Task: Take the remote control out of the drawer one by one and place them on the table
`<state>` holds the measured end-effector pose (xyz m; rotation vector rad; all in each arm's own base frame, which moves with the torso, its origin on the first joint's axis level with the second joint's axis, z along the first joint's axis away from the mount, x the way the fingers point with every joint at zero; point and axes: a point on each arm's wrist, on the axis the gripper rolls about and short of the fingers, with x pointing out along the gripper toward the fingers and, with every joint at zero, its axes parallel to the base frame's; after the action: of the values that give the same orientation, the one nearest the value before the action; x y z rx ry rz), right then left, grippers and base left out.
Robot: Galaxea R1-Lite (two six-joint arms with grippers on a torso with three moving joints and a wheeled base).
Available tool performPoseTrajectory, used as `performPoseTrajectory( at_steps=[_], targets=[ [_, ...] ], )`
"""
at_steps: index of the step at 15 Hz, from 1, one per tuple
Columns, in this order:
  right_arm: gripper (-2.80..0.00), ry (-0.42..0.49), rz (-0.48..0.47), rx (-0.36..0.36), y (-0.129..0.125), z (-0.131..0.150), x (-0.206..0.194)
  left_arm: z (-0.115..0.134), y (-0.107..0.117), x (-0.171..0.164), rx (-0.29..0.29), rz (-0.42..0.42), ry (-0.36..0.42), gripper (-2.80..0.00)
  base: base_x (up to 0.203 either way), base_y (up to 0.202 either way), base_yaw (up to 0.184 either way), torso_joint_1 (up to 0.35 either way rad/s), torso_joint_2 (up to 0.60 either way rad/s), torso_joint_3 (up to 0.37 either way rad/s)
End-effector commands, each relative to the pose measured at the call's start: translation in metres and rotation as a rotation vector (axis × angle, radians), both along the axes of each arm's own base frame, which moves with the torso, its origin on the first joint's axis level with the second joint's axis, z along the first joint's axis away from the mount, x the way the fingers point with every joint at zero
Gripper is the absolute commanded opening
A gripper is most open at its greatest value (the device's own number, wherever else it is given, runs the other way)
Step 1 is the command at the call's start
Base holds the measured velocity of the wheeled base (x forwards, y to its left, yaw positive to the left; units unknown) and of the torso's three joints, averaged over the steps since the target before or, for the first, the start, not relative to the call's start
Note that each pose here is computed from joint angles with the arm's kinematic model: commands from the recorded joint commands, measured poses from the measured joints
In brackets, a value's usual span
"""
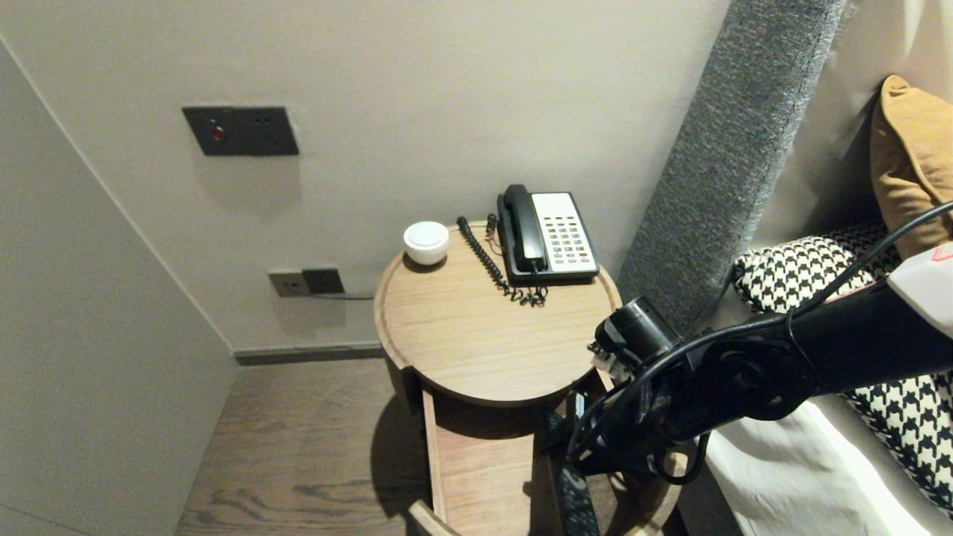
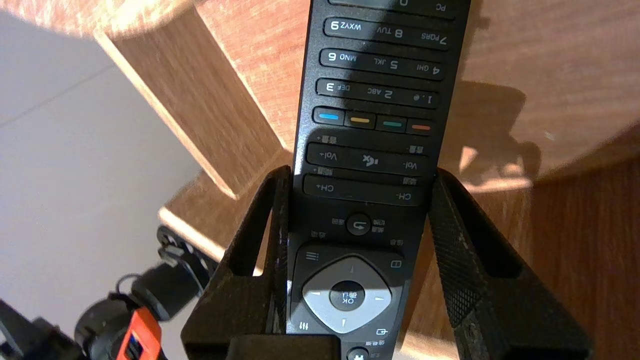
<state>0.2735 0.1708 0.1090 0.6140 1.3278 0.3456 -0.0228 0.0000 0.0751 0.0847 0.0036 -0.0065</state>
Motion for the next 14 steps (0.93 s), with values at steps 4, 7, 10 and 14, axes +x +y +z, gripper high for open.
performPoseTrajectory(
  at_steps=[4, 7, 10, 14],
  targets=[
    [-2.80, 0.029, 0.026, -0.021, -0.008, 0.013, -0.019, 0.000, 0.000, 0.000, 0.001, 0.000, 0.001, -2.80, 0.000, 0.000, 0.000, 0.000, 0.00, 0.000],
    [-2.80, 0.020, 0.037, -0.022, -0.013, 0.019, -0.028, 0.000, 0.000, 0.000, 0.001, 0.000, 0.001, -2.80, 0.000, 0.000, 0.000, 0.000, 0.00, 0.000],
    [-2.80, 0.019, 0.036, -0.022, -0.017, 0.025, -0.034, 0.000, 0.000, 0.000, 0.001, 0.000, 0.001, -2.80, 0.000, 0.000, 0.000, 0.000, 0.00, 0.000],
    [-2.80, 0.010, 0.038, -0.019, -0.024, 0.039, -0.045, 0.000, 0.000, 0.000, 0.001, 0.000, 0.001, -2.80, 0.000, 0.000, 0.000, 0.000, 0.00, 0.000]
  ],
)
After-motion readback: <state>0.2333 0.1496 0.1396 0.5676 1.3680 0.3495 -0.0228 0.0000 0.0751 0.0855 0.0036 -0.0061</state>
